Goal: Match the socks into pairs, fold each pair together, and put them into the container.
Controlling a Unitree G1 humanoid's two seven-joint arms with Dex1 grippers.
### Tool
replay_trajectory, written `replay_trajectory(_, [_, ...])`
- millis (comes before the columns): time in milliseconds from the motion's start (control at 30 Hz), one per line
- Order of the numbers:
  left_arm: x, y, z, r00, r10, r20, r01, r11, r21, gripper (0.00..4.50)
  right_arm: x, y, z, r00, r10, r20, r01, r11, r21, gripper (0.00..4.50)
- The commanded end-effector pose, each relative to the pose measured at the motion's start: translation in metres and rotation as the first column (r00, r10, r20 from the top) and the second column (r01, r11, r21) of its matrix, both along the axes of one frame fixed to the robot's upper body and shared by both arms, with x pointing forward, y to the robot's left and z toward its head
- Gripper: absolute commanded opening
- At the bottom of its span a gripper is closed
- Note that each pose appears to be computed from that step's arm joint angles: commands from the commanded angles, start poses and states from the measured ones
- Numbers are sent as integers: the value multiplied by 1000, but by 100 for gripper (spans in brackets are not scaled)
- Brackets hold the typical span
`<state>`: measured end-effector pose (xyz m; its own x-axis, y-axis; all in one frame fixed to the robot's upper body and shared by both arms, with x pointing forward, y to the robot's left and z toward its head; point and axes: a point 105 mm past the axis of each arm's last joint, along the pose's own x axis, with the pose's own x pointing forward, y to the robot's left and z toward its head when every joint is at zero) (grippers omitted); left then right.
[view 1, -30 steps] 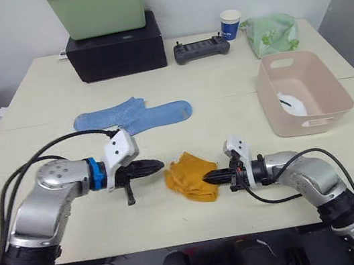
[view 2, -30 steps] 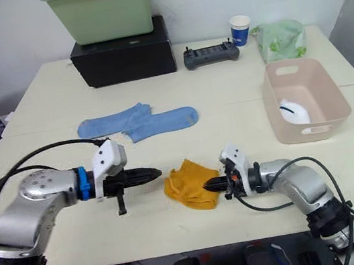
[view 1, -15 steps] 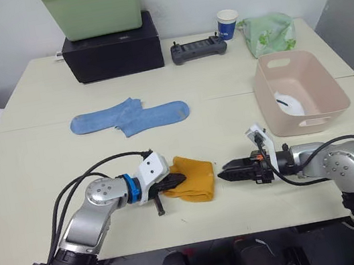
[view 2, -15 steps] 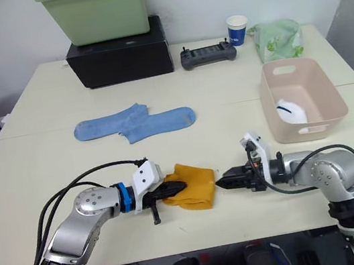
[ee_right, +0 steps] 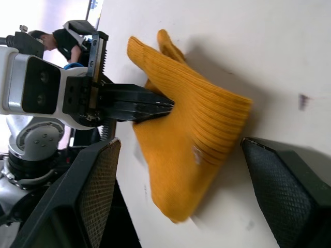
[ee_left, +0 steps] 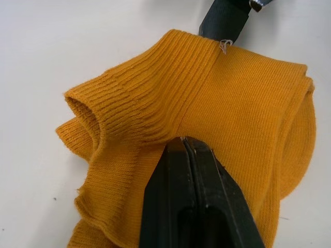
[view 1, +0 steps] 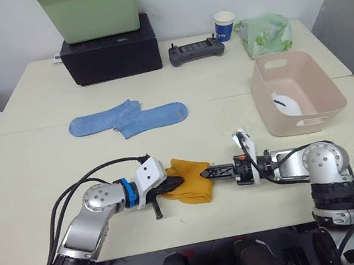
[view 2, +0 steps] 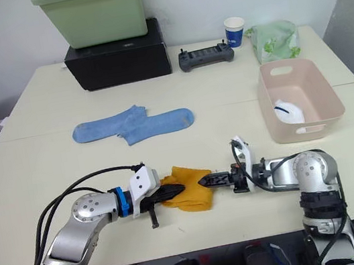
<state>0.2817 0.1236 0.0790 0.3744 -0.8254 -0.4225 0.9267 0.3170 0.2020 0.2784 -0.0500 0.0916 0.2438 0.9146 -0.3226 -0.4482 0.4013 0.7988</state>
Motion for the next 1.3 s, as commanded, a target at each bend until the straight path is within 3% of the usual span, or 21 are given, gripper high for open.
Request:
replay_trajectory(33, [-4,6,-11,999,14,-48,-12,999,42,0,-1,14,-1,999,24,-34,-23,1000,11,401])
replay_trajectory(333, [-3,6,-5,998,37,-56,-37,999,5,0,7,31,-4,999,-1,-39,2,1000,11,401])
replay_trajectory(433, [-5,6,-6,998,38,-57,-37,999,7,0,8,29,-6,999,-12,-35,12,1000,6,338])
replay_trajectory(733, [-8,2,6,998,33,-62,-37,996,-75,0,8,25,-7,1000,-20,-1,20,1000,-18,31])
replay_trajectory(767, [-9,1,10,998,20,-65,-26,995,-98,0,9,25,-6,1000,-22,9,22,1000,-15,5])
replay_trajectory(833, [-10,-2,28,998,16,-54,-25,984,-178,0,11,20,0,998,-40,48,41,999,-23,0])
replay_trajectory(933, [-12,0,59,999,13,-44,-24,961,-274,55,12,5,21,976,-28,218,42,997,-59,0])
replay_trajectory(1100, [-13,-2,117,999,2,-33,-16,914,-405,215,27,-22,78,851,-73,521,129,989,-71,0])
replay_trajectory(1167, [-9,-8,137,1000,-1,-5,-1,899,-438,278,37,-35,103,777,-115,619,201,977,-70,0])
replay_trajectory(1300, [5,-33,173,993,-17,113,67,886,-458,411,59,-69,144,562,-122,818,391,911,-132,0])
